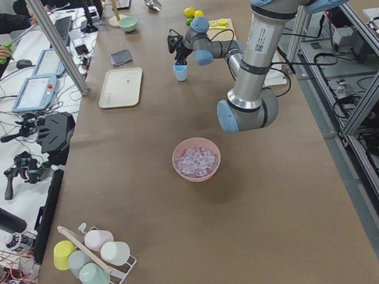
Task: Put ice and cherries in cup
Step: 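Open the left gripper above the blue cup to drop the ice, then move the left gripper back down into the ice bowl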
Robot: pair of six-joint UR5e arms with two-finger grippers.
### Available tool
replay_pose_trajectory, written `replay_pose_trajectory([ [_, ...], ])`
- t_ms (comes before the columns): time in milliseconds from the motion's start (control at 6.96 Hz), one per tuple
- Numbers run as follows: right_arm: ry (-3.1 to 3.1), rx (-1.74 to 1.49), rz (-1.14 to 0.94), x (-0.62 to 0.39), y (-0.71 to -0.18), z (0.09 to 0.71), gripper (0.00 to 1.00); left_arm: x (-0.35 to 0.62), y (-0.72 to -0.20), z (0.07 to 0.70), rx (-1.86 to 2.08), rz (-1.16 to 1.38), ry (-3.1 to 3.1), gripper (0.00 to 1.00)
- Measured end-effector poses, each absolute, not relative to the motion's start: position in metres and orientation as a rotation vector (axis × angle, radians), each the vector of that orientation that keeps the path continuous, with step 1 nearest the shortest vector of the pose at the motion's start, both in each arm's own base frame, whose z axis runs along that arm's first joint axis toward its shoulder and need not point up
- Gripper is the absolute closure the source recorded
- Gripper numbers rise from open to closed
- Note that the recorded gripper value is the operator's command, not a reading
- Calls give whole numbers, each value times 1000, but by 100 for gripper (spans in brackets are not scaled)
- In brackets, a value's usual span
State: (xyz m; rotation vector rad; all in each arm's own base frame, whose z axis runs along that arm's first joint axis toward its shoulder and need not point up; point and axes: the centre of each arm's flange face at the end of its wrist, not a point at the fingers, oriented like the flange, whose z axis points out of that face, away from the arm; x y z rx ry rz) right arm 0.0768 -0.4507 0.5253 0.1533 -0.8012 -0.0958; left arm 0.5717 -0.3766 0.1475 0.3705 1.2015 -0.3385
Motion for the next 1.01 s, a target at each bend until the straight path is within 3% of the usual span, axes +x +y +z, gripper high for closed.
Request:
replay_pose_trajectory([
  [431, -798, 154, -83, 77, -452, 522, 0, 547, -395, 147, 367, -340, 1194, 3],
  [1006, -803, 145, -85, 74, -453, 524, 0, 394, -449, 211, 296, -174, 977, 3],
])
